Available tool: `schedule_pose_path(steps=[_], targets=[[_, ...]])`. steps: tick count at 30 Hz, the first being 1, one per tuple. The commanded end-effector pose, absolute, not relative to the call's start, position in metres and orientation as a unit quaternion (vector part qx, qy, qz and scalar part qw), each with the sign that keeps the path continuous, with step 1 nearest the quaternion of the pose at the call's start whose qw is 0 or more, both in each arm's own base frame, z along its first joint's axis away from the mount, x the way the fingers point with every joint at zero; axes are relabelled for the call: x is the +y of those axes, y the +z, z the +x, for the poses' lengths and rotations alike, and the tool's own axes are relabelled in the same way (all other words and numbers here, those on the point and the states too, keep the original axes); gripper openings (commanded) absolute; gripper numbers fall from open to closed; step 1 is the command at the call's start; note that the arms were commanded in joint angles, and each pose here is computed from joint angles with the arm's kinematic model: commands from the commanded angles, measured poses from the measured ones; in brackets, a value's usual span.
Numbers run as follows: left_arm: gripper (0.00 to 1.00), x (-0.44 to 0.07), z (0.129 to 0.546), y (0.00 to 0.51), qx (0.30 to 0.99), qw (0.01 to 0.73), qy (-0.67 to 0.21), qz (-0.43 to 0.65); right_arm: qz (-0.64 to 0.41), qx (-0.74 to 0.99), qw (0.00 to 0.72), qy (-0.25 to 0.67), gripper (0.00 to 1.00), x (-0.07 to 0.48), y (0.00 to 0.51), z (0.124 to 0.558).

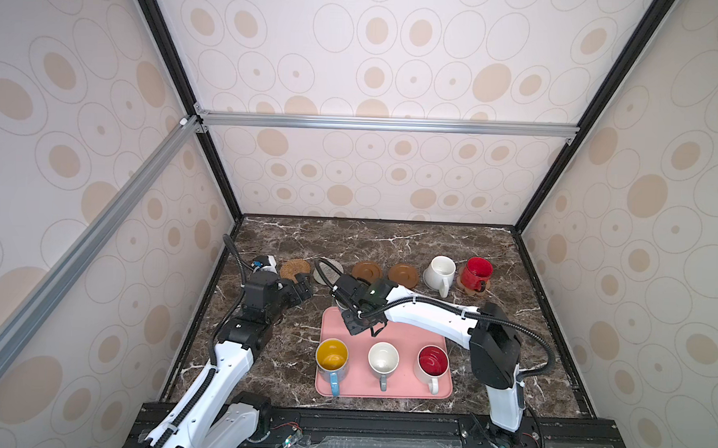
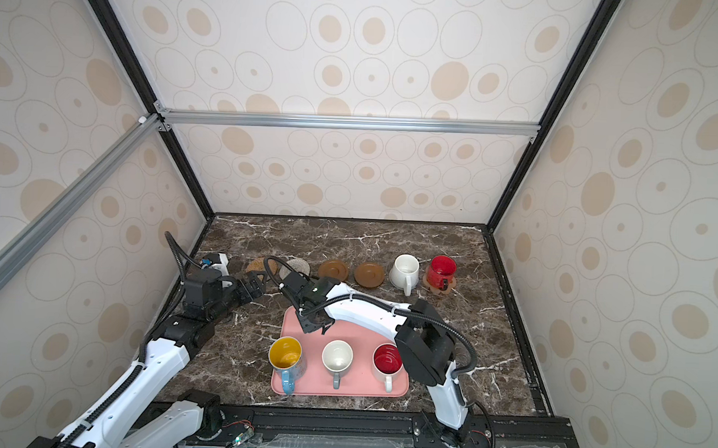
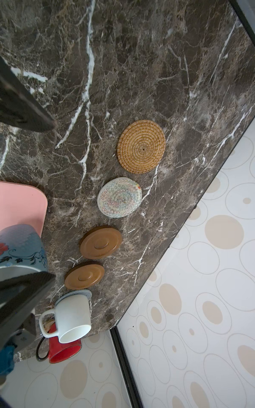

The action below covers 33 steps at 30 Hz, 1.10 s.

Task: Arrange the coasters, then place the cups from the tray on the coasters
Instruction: 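Lift the blue floral mug and carry it toward the brown wooden coasters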

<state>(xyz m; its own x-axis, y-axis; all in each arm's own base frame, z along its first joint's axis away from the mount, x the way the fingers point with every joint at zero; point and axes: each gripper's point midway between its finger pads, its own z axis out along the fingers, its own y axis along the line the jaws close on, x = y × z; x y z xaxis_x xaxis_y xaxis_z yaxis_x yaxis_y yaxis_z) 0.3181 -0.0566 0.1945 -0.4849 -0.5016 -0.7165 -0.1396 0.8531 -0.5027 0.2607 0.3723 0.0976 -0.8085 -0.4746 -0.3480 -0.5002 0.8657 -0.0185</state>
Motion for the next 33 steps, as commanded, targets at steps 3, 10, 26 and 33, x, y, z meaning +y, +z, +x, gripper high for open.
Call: schedule_pose_path(steps=[3, 10, 26, 33], targets=[[1.00, -0.055, 0.321, 0.204, 0.829, 0.483, -0.199, -0.198, -0.245, 0.946, 0.210, 0.038, 0.16, 0.366, 0.125, 0.266], [1.00, -0.055, 0.320, 0.204, 0.830, 0.482, -0.199, -0.199, -0.234, 0.946, 0.221, 0.034, 0.16, 0.359, 0.134, 0.274], [1.00, -0.057, 0.327, 0.210, 0.824, 0.490, -0.207, -0.198, -0.200, 0.954, 0.222, 0.018, 0.16, 0.329, 0.136, 0.289], [1.00, -0.059, 0.336, 0.214, 0.821, 0.494, -0.211, -0.195, -0.175, 0.959, 0.222, 0.010, 0.15, 0.312, 0.135, 0.301]])
